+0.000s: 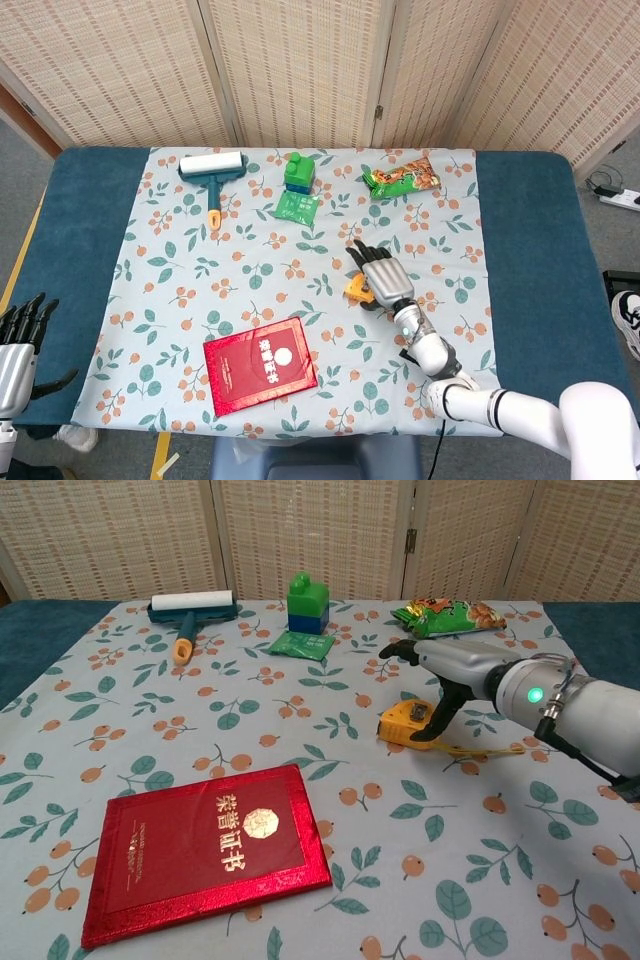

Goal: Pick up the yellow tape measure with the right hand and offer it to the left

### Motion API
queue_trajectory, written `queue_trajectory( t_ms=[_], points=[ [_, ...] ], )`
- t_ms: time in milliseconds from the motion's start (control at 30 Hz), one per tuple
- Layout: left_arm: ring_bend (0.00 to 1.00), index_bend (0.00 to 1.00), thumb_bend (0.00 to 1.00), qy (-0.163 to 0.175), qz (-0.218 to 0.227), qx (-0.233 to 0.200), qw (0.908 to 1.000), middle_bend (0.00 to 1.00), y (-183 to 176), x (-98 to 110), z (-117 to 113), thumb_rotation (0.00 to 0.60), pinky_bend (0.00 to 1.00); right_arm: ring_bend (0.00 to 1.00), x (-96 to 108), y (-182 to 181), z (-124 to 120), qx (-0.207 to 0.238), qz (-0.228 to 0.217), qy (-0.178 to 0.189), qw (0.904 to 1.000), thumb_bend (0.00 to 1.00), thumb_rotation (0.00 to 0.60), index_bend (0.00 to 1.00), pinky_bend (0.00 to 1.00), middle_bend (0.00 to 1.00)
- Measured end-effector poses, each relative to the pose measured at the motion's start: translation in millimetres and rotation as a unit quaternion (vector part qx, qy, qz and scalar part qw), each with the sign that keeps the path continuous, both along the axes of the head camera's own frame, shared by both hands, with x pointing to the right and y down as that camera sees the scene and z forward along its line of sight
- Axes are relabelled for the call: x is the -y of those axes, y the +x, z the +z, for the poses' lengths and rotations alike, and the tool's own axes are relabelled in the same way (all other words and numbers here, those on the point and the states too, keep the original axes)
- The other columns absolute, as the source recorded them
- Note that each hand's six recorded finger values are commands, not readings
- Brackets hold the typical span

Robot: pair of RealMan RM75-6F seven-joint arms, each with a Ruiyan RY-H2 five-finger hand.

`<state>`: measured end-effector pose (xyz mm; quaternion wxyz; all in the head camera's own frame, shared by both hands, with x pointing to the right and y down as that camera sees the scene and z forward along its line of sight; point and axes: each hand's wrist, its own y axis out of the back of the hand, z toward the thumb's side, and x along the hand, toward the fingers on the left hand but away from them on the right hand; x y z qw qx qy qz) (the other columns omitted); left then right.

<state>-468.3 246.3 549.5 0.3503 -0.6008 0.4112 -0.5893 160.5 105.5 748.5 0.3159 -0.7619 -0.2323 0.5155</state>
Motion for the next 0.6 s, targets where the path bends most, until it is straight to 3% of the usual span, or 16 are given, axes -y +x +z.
queue_trajectory(
  t_ms=[367,600],
  points=[
    [0.06,0.11,0.14,-0.013,-0.003,-0.001,0.9999,0.05,-2,-3,4,0.6,0.0,0.12,11,16,9,-0.036,-0.002,-0.005,0.9993,0.22,0.6,0.0,0.13,0.03],
    [0.06,0.11,0.14,-0.014,-0.002,-0.002,0.9999,0.05,0,-1,4,0.6,0.0,0.17,13,13,6,-0.038,-0.024,-0.015,0.9989,0.22,0.6,0.03,0.14,0.11]
  ],
)
